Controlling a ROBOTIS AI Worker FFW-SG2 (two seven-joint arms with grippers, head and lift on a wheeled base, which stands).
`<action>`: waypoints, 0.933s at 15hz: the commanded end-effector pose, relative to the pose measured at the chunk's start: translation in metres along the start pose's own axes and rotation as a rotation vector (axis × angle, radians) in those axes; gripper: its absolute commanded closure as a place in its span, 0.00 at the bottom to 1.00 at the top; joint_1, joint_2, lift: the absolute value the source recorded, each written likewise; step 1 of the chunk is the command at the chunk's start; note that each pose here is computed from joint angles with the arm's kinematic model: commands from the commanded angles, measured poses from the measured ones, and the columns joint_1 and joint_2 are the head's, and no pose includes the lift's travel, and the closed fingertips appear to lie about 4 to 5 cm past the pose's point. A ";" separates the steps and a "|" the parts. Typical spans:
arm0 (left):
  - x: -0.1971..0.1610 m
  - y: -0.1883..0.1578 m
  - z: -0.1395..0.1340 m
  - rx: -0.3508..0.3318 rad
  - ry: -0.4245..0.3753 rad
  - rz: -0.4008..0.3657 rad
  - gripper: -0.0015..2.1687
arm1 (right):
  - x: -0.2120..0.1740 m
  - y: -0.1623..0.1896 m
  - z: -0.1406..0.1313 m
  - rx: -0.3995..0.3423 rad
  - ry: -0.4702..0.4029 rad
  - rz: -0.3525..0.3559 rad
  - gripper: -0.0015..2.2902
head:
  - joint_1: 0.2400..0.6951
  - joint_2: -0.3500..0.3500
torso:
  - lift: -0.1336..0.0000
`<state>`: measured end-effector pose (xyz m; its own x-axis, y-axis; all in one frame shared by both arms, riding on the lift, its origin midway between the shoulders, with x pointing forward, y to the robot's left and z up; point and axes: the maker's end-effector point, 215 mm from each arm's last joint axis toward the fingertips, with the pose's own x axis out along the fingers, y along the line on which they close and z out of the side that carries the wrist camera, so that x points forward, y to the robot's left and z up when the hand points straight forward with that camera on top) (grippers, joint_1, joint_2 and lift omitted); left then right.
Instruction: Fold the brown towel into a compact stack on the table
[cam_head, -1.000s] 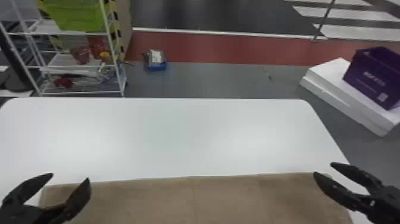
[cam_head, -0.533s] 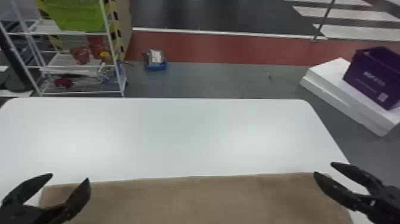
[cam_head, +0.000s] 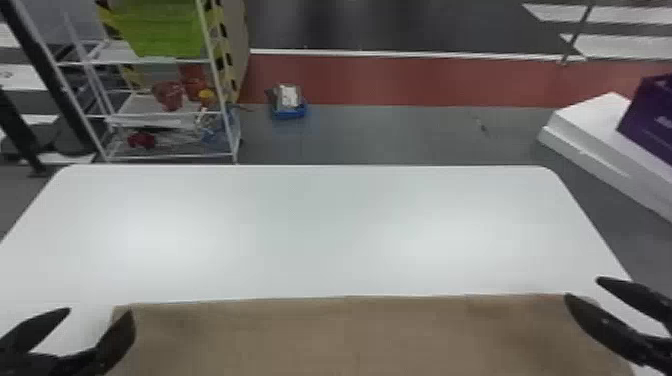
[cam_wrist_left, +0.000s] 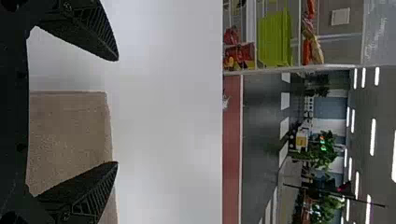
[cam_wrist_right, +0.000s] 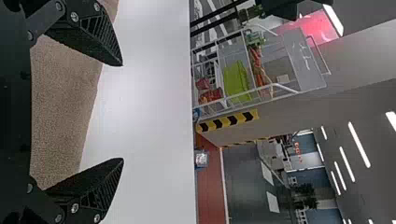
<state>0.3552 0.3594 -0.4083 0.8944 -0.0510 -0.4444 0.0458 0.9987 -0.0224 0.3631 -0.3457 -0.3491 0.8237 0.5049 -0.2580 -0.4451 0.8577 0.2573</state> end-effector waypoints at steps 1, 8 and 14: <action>-0.008 0.016 -0.029 -0.045 0.099 0.027 0.05 | 0.001 -0.001 0.000 -0.001 -0.005 0.001 0.08 | 1.00 0.52 | 0.07; -0.013 0.006 -0.049 -0.086 0.180 -0.002 0.05 | -0.001 -0.001 0.001 -0.007 -0.025 0.013 0.08 | 1.00 0.56 | 0.07; -0.012 0.005 -0.055 -0.086 0.199 -0.004 0.06 | -0.002 0.001 0.003 -0.001 -0.038 0.029 0.08 | 1.00 0.54 | 0.07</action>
<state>0.3207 0.3651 -0.4507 0.7915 -0.0620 -0.6080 0.0049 0.9955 -0.0951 0.3622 -0.3469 -0.3456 0.8233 0.5233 -0.2197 -0.4686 0.8452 0.2570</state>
